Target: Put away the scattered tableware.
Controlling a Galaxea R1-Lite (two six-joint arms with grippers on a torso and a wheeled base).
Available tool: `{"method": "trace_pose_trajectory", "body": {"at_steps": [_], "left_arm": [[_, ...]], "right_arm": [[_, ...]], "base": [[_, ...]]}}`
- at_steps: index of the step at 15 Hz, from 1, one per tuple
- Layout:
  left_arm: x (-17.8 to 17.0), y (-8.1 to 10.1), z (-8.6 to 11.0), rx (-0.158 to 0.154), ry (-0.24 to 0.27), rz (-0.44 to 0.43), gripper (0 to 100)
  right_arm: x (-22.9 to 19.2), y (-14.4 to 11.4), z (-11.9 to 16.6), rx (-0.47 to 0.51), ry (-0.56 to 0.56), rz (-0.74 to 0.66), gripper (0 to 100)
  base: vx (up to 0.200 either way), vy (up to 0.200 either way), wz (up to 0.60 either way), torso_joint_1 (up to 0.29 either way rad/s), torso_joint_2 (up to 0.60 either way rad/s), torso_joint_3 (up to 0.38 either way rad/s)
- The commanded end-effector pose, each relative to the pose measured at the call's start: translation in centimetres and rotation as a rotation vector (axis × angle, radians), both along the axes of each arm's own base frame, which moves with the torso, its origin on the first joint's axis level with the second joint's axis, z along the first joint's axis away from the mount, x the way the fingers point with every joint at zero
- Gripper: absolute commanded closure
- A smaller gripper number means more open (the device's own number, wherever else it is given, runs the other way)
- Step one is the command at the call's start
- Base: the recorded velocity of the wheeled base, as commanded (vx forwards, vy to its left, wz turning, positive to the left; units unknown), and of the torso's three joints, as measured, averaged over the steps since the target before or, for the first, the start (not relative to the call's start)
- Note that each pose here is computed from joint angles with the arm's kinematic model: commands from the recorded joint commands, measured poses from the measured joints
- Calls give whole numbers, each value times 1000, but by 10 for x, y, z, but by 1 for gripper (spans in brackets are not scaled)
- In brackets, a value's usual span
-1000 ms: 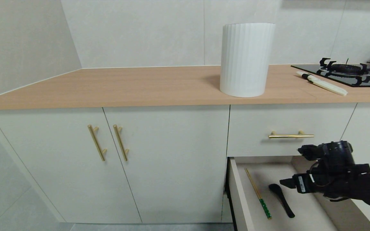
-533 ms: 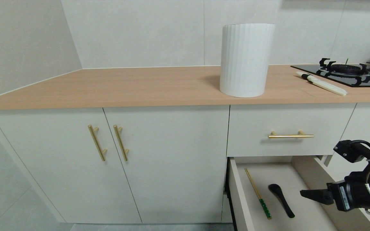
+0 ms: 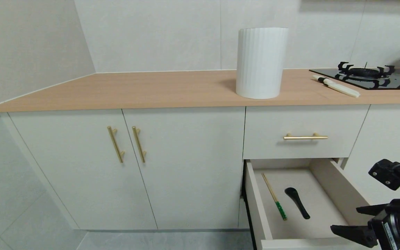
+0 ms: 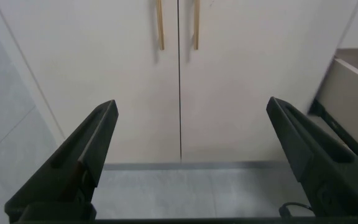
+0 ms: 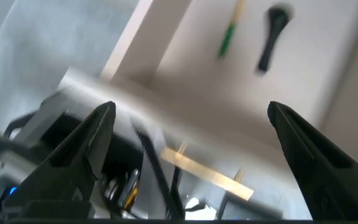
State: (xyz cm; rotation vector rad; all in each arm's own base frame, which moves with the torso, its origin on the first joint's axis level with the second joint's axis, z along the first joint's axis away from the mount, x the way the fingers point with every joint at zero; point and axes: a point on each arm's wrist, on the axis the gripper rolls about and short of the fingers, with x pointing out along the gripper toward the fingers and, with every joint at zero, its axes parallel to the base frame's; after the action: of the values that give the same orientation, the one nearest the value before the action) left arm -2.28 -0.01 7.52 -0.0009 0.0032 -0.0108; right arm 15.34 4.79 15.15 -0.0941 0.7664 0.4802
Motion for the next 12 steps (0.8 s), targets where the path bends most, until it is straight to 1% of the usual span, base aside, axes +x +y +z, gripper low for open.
{"method": "trace_pose_trajectory", "body": {"at_steps": [1, 2, 4, 7, 9, 11, 12], "left_arm": [[0, 0, 0, 1, 0, 0, 0], [0, 0, 0, -1, 0, 0, 0], [0, 0, 0, -1, 0, 0, 0], [0, 0, 0, 1, 0, 0, 0], [0, 0, 0, 1, 0, 0, 0], [0, 0, 0, 1, 0, 0, 0], [0, 0, 0, 1, 0, 0, 0]], "right_arm": [[-4, 5, -3, -23, 34, 53, 0], [-6, 6, -4, -33, 45, 66, 0], [-5, 9, -11, -66, 98, 100, 0], [6, 13, -26, -95, 185, 96, 0], [17, 17, -41, -121, 267, 89, 0], [28, 19, -55, -162, 333, 48, 0], [35, 21, -59, -175, 356, -1, 0]], "base": [[-200, 0, 0, 7, -2, 2], [-200, 0, 0, -7, -2, 2], [0, 0, 0, 0, 0, 0], [0, 0, 0, 0, 0, 0], [0, 0, 0, 0, 0, 0], [0, 0, 0, 0, 0, 0], [0, 0, 0, 0, 0, 0]]}}
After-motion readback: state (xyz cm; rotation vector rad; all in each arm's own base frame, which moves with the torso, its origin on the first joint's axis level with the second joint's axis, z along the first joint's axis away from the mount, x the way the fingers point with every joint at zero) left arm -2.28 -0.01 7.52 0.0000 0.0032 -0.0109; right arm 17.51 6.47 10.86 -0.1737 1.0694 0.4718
